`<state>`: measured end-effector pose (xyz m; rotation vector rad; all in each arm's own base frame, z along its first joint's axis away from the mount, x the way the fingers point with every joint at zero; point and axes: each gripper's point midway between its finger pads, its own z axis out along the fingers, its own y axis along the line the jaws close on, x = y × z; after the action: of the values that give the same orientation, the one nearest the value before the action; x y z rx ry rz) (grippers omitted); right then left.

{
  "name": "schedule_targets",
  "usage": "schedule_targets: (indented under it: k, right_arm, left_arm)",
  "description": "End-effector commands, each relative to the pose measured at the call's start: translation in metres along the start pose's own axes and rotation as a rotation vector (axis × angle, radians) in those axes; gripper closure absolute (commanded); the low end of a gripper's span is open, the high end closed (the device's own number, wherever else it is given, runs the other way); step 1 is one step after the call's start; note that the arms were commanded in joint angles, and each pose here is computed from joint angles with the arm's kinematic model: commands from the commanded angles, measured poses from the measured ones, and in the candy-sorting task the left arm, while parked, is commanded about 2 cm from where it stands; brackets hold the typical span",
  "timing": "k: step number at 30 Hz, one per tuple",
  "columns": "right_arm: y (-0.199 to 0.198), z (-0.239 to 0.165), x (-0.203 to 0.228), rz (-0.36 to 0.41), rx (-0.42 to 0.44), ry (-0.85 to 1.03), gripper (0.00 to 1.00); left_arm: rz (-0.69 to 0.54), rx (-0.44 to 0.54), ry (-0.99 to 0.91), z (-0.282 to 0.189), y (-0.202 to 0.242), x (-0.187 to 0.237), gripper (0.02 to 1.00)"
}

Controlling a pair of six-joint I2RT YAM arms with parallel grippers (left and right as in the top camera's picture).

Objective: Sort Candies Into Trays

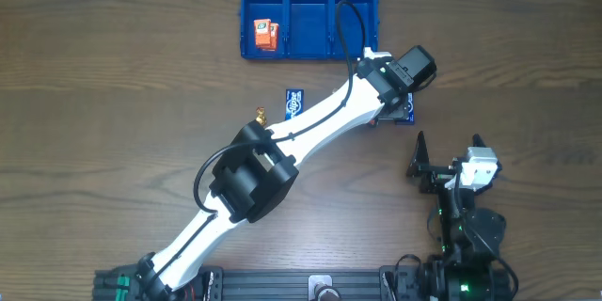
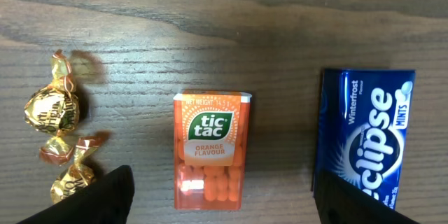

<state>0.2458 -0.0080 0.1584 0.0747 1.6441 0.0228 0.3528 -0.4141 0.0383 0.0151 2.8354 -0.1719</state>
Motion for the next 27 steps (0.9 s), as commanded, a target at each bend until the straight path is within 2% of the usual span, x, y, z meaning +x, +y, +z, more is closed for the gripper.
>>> schedule_targets:
  k: [1,21,23,27]
  right_arm:
    - [0.002,0.000,0.002,-0.010,-0.006,0.003,0.001]
    - [0.002,0.000,0.002,-0.010,-0.006,0.003,0.001]
    - [0.002,0.000,0.002,-0.010,-0.006,0.003,0.001]
    - [0.002,0.000,0.002,-0.010,-0.006,0.003,0.001]
  left_arm:
    - [-0.017,-0.024,0.009,0.015,0.007,-0.002,0.200]
    - [-0.003,-0.073,0.058,0.048,0.020,0.010,0.222]
    - [-0.003,-0.073,0.058,0.048,0.020,0.010,0.253]
    - [-0.003,-0.073,0.058,0.048,0.021,0.010,0.400]
